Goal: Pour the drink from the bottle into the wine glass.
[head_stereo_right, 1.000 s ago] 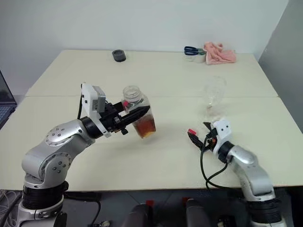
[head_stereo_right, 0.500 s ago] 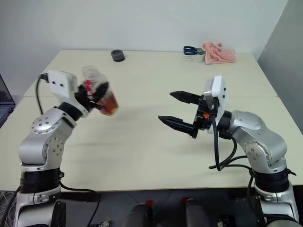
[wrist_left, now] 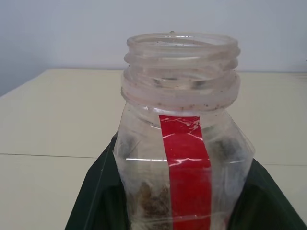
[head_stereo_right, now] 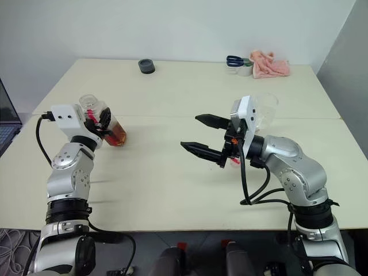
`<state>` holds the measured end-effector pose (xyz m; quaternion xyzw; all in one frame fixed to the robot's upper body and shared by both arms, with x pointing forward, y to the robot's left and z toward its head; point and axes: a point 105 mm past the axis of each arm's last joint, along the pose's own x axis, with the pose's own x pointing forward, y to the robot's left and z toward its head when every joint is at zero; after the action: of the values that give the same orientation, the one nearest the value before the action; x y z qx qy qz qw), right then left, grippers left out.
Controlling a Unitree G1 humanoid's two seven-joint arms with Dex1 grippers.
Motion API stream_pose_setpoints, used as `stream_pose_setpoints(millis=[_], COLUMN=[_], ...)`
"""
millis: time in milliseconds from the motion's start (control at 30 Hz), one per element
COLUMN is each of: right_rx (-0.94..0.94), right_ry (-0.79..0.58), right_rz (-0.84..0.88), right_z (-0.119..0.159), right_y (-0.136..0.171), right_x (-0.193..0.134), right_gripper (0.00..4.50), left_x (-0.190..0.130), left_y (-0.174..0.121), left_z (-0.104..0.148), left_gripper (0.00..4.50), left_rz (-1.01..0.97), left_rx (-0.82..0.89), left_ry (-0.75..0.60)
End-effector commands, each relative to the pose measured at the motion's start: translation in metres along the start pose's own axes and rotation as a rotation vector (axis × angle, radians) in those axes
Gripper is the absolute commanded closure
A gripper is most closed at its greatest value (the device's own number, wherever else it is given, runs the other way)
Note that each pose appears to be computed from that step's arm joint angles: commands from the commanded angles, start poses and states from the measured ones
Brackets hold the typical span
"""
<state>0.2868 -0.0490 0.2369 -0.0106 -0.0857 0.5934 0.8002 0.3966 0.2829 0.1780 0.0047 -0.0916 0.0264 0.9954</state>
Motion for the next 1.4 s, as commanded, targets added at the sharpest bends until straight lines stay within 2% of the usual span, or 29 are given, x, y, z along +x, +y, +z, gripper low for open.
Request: stream_pose_setpoints(millis=[33,433,500,733,1400], right_rx=[-0.041,-0.041,-0.040,-0.042,0.019], right_ry=[-0.043,-0.019,-0.016,-0.014,-0.001], right_rz=[0.005,-0.044,-0.047,-0.059,-0.116], right_z=[0.013,0.003,0.003,0.003,-0.018], right_y=[0.005,0.003,0.003,0.000,0.009], right_x=[0.000,-0.002,-0.002,0.000,-0.008], right_gripper=[0.01,0.01,0.00,0.00,0.00], left_x=[0.004,0.001,0.001,-0.002,-0.043], left_y=[0.002,-0.003,-0.002,-0.001,-0.019], left_z=[0.023,0.004,0.003,0.000,-0.033], left_gripper=[2.67,2.67,1.98,0.02,0.02], left_rz=[-0.017,-0.086,-0.083,-0.081,-0.065], left_rx=[0.018,0.069,0.064,0.055,0.013], left_ry=[-0.091,-0.039,-0.034,-0.023,0.088])
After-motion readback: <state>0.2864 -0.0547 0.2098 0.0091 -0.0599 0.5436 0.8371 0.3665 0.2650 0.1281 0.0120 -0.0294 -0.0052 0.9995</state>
